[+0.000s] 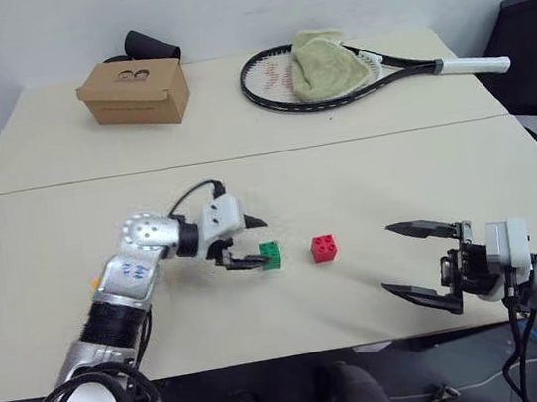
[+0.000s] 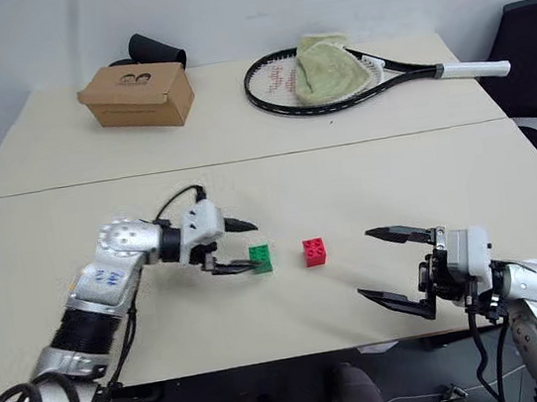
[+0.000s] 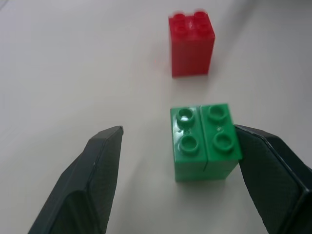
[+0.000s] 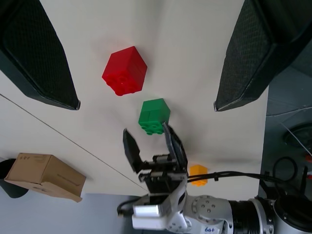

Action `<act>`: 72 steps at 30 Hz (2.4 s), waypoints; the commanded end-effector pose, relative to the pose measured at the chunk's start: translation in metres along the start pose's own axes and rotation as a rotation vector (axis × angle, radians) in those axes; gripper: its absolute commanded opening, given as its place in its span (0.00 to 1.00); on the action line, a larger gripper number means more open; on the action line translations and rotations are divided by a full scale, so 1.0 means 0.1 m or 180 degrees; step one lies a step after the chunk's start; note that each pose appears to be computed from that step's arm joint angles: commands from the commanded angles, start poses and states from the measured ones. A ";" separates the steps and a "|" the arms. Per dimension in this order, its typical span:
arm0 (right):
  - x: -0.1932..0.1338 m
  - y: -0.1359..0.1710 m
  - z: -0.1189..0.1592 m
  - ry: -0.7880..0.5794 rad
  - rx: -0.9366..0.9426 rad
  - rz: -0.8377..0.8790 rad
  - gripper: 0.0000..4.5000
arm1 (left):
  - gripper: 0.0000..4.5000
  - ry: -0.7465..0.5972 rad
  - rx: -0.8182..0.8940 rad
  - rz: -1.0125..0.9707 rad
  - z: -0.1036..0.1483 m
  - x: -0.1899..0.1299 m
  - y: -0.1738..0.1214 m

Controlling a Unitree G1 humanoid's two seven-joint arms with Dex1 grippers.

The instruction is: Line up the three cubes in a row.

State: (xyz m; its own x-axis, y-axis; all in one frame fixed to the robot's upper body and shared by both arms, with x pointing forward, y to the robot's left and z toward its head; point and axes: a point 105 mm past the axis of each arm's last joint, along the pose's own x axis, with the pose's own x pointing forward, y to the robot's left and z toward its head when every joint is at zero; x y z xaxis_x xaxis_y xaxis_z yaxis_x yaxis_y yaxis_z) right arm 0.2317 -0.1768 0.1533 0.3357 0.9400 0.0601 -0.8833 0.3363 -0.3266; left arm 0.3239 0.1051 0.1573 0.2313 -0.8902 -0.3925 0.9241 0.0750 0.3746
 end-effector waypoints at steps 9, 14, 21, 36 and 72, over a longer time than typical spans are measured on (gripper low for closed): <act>0.25 -0.09 0.04 -0.0416 0.0007 0.0292 1.00 | 0.83 0.0035 -0.0625 0.1971 -0.21 -1.89 -0.60; 0.39 -0.09 0.08 -0.0619 0.0038 0.0400 1.00 | 0.99 0.0188 -0.1442 0.3333 -0.68 -2.73 -1.15; 0.47 -0.07 0.08 -0.0616 0.0016 0.0521 1.00 | 0.99 0.0125 -0.1888 0.3441 -0.81 -2.76 -1.36; 0.46 -0.09 0.10 -0.0525 -0.0085 0.0483 1.00 | 0.99 0.0527 -0.1468 0.1910 -1.16 -2.08 -0.63; 0.13 0.00 0.08 -0.0194 -0.0188 0.0202 1.00 | 0.34 0.0358 -0.0080 -0.0840 -0.69 -0.49 -0.07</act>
State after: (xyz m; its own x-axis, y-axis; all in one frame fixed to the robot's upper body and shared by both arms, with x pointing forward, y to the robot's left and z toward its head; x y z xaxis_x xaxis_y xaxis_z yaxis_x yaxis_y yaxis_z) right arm 0.2357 -0.1611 0.1506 0.2522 0.9641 0.0829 -0.9054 0.2653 -0.3314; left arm 0.3329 0.1754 0.1169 0.0772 -0.8392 -0.5383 0.9625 -0.0781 0.2597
